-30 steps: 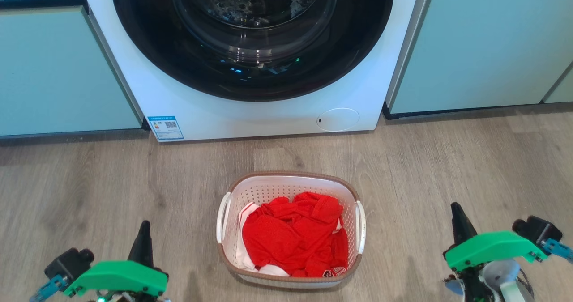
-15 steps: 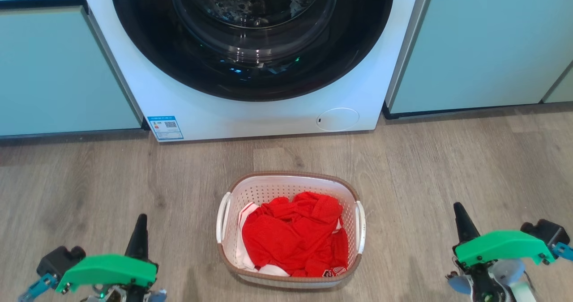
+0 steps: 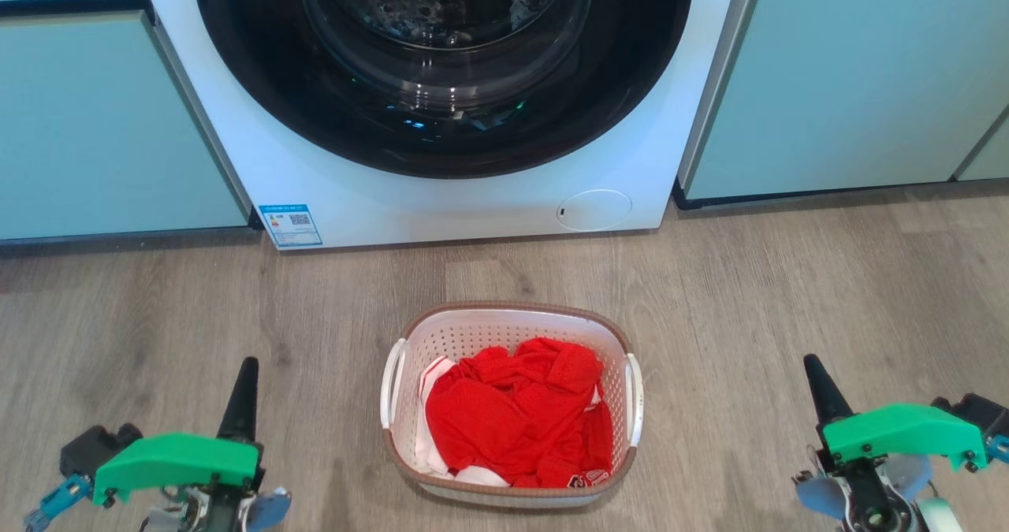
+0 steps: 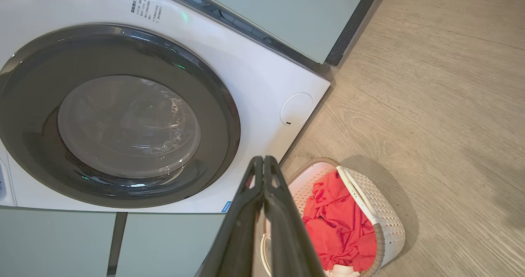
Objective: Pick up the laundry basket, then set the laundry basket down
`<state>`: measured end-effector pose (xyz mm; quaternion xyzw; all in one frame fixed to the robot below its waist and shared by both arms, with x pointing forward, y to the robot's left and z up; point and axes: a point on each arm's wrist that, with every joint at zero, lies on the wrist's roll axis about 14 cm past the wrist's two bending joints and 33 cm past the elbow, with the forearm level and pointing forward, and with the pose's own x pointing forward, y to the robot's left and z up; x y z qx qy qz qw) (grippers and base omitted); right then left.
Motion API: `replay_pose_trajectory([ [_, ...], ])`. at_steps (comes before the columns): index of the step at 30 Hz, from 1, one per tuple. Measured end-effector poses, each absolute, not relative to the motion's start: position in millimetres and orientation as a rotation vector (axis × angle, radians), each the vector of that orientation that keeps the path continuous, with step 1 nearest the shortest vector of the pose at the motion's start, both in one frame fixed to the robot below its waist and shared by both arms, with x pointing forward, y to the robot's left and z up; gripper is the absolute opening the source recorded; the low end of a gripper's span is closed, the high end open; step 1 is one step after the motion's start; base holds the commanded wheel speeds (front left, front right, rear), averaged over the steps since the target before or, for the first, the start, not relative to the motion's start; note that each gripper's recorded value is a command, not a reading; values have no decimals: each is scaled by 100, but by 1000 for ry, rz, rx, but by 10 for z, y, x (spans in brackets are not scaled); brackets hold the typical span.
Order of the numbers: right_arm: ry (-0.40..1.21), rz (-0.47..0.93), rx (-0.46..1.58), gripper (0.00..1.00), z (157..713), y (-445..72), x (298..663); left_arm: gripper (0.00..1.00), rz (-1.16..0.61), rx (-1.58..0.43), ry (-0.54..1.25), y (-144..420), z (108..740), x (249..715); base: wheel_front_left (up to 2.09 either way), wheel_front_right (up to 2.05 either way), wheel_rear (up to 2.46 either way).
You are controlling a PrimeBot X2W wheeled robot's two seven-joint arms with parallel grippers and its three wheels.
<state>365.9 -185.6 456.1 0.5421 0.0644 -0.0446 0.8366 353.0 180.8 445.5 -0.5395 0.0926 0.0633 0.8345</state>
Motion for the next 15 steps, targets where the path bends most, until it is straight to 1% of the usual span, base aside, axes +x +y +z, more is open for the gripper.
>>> replay_pose_trajectory([
  [15,113,-107,1331,0,4613,-1927,3675,0,116,-1326,167,1827,4544,3600,0,0,0],
])
